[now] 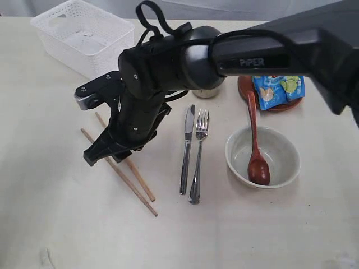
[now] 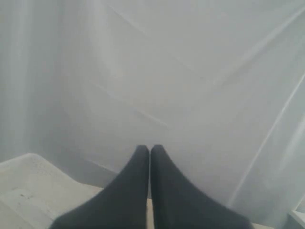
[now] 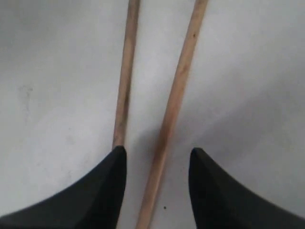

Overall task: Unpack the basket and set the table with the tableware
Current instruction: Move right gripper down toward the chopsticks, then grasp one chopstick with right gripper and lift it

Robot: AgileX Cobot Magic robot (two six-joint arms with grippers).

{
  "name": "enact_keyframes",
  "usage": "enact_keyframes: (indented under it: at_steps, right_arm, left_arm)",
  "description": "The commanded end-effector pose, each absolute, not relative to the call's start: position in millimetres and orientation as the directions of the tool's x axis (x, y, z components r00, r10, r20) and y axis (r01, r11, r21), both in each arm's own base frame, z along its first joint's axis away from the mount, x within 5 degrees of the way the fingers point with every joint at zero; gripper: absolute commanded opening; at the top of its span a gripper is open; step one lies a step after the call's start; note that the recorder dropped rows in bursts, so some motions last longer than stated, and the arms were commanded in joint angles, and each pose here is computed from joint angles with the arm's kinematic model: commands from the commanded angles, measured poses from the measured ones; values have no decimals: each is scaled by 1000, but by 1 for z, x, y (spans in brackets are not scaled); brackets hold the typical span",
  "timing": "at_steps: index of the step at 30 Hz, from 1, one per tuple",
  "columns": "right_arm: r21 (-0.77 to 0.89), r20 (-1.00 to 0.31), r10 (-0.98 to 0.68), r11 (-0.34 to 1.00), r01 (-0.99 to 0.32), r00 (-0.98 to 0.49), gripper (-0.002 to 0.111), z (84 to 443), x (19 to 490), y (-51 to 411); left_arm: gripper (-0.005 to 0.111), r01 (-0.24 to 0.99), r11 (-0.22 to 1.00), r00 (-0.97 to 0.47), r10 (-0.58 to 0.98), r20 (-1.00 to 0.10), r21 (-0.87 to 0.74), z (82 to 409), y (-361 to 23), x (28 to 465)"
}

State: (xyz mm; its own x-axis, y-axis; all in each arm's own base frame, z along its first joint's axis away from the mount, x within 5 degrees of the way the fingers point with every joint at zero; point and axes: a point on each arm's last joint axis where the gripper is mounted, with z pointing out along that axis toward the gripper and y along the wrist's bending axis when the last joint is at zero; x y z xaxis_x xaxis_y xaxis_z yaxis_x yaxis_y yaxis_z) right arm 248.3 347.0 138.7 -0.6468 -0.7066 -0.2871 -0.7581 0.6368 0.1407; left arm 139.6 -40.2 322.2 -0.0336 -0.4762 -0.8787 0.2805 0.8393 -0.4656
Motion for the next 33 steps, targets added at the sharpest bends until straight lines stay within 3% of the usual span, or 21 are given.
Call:
enact_keyframes:
  at_steps: [1,15,17,21,23,33]
  right_arm:
    - [132,-287,-709,637,-759,-645,41,131,253,352]
    - [79,-257,-693,679,-730,-673,41,109,259,351]
    - [68,-253,-706,669,-740,-661,34,109,256,352]
    - [49,-222,-753,626,-778,-620,7,108,246,356]
    - [41,-208,-773,606,-794,-600,-1,107,240,358]
    - [-99,-155,-783,619,-779,-602,0,117,240,357]
  left_arm:
    - [1,279,833,-36,-489,-872,-478,322,-40,139]
    - [1,278,832,-42,-488,-872,-479,321,-40,139]
    - [1,278,832,-42,-488,-872,-479,321,-40,139]
    - [1,278,832,-42,-488,-872,-479,321,-40,139]
    - [1,278,832,-42,-488,-872,-479,321,-40,139]
    - [1,277,832,-46,-488,-872,-480,321,-40,139]
